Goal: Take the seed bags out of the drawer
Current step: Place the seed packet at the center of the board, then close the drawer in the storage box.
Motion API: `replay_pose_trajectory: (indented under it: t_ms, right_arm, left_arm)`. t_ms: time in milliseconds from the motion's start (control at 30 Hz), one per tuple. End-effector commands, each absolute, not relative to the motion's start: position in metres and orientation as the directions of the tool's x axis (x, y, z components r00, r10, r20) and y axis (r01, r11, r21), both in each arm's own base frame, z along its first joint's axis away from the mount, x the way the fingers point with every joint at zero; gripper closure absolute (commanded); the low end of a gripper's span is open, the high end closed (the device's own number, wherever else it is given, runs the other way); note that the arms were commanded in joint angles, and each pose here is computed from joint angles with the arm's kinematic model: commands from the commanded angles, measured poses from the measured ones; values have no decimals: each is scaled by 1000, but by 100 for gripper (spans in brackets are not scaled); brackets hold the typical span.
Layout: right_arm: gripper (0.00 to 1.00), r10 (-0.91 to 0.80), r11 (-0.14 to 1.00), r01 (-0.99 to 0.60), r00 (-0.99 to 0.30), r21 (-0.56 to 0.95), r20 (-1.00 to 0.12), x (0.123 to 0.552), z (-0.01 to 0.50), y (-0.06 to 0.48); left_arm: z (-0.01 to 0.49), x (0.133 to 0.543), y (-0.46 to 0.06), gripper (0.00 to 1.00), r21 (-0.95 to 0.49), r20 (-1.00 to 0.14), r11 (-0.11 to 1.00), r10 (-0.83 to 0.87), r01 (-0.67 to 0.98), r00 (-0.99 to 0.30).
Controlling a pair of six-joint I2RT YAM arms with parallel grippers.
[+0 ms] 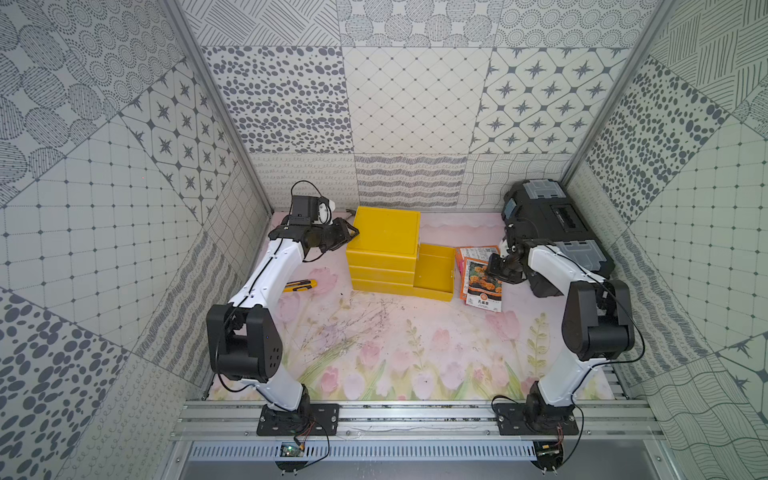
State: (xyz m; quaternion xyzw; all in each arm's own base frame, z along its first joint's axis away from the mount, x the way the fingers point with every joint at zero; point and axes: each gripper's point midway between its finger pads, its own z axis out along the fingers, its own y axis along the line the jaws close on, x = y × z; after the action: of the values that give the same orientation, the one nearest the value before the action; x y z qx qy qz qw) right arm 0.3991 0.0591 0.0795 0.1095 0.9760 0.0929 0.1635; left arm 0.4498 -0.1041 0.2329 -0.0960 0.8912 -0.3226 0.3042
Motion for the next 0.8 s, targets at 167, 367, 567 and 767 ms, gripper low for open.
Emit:
replay_pose_trajectory:
  t_ms: [167,367,567,767]
  right_arm:
    - [48,215,947,109,-915,303,-343,422,87,118]
    - [48,215,920,89,-929,383,-303,434,76,152]
    - [48,214,893,67,-933,445,-290,441,75,182]
    - [48,202,852,35,-943,523,-266,444,73,222]
  left_arm:
    - [207,434,-94,62,-601,-398,796,-373,-68,-838]
    - [206,435,-93,62,-599,-398,797,-373,-71,-838]
    - [206,435,-93,62,-599,-397,798,-373,-71,-838]
    - [205,435,-93,62,-597,-395,799,-372,-73,-840]
